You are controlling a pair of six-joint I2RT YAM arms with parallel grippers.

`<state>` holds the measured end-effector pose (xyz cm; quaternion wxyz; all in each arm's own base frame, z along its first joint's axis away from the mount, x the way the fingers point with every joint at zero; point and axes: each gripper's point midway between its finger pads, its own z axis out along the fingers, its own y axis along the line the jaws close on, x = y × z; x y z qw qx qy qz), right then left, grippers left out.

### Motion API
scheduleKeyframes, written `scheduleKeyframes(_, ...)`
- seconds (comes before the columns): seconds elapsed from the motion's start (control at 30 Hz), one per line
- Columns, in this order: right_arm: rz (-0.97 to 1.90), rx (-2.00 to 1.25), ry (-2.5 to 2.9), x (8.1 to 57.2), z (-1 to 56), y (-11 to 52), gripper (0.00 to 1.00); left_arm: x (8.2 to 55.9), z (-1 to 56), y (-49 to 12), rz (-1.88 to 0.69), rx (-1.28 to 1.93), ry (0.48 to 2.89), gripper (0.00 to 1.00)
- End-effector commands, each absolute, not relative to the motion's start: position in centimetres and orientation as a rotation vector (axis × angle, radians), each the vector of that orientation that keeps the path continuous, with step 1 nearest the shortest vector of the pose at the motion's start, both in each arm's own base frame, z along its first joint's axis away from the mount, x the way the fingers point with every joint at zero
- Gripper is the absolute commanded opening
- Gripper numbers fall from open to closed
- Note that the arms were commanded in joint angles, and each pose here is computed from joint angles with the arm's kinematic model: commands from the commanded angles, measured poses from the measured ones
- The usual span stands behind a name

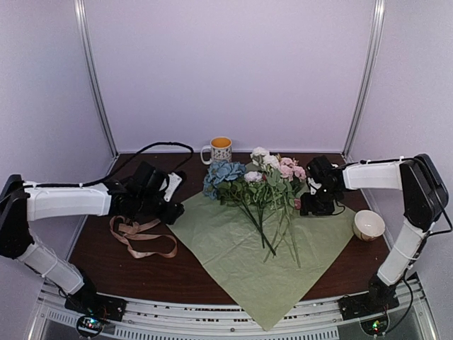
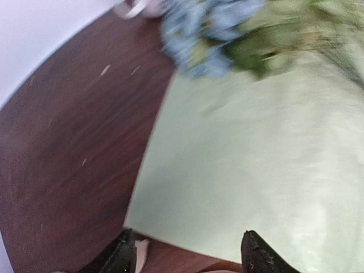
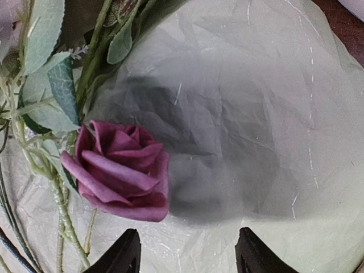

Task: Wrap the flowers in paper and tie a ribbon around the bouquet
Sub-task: Pick up the bottom corner of the flattened wrapping paper from the center of the board.

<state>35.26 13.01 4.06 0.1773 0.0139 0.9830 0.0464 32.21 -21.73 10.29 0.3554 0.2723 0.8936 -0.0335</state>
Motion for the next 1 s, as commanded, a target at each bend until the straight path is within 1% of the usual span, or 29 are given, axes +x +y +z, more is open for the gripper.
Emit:
scheduleKeyframes(0.0,0.177,0.001,2.745,35.2,6.3,13.8,0.58,23.9,14.9,-31.7,-0.277,1.437,1.73,0.67)
scheduleKeyframes(0.07,0.194,-0.026,2.727,34.6,7.1,14.3,0.58,19.8,14.1,-33.0,-0.389,1.652,1.599,0.67)
scheduleKeyframes(0.17,0.221,-0.095,2.712,33.2,7.8,15.7,0.58,15.5,13.2,-33.2,-0.495,1.871,1.462,0.68)
scheduleKeyframes(0.27,0.243,-0.19,2.706,31.5,8.2,17.6,0.58,13.2,12.9,-33.1,-0.463,2.011,1.356,0.71)
scheduleKeyframes(0.4,0.273,-0.285,2.698,29.6,8.4,19.7,0.58,9.6,12.8,-35.5,-0.458,2.173,1.107,0.73)
scheduleKeyframes(0.5,0.297,-0.327,2.687,28.7,8.6,20.8,0.58,8.8,11.6,-36.6,-0.419,2.266,1.006,0.73)
scheduleKeyframes(0.67,0.32,-0.385,2.681,27.5,8.0,22.2,0.58,9.3,9.3,-37.6,-0.224,2.38,0.806,0.73)
scheduleKeyframes(0.87,0.374,-0.415,2.67,26.5,7.1,23.6,0.58,8.8,6.7,-38.6,-0.193,2.459,0.73,0.72)
scheduleKeyframes(0.97,0.422,-0.415,2.66,25.8,6.8,24.5,0.57,9.4,4.5,-38.7,-0.081,2.516,0.721,0.72)
